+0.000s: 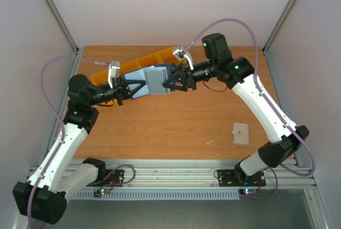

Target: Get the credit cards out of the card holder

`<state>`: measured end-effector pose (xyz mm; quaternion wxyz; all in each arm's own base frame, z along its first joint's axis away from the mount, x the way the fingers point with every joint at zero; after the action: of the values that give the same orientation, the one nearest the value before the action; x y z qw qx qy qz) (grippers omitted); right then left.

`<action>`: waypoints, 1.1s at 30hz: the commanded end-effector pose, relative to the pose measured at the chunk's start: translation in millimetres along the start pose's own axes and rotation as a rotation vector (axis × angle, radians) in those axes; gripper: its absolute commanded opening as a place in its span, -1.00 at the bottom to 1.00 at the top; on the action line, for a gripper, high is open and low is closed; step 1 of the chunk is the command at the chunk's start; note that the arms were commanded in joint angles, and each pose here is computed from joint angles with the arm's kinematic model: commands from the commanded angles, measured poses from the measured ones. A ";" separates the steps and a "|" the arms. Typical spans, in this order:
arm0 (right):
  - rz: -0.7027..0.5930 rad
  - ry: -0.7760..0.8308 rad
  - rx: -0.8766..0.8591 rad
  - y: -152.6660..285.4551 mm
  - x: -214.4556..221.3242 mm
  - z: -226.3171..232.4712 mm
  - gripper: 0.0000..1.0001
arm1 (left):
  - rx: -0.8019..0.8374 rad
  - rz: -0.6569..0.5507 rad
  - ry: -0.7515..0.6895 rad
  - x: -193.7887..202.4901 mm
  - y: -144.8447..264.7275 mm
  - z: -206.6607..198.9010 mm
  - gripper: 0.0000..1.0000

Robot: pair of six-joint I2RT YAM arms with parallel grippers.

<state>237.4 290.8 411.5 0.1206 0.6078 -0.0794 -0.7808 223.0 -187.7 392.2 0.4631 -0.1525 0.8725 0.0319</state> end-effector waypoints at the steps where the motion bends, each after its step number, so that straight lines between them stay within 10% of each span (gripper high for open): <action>1: -0.040 0.020 -0.023 19.1 -9.3 9.8 -0.04 | 0.048 -0.034 -0.137 -11.9 3.0 -22.0 -0.99; 33: 0.067 0.042 0.075 -31.2 -2.4 -10.2 0.05 | -0.036 -0.067 -0.096 -9.4 6.2 -8.8 -1.00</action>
<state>247.7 328.7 393.7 0.1255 0.6057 -0.1093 -0.7781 223.7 -184.4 395.5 0.4848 -0.1712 0.8567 0.0421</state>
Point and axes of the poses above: each gripper's point midway between its finger pads, its own y axis back along the fingers, its own z axis along the line the jaws close on, x = y × z, the point moved 2 cm from there along y, back along the fingers, and after that the axes turned 13 degrees about y, right-handed, at the moved point
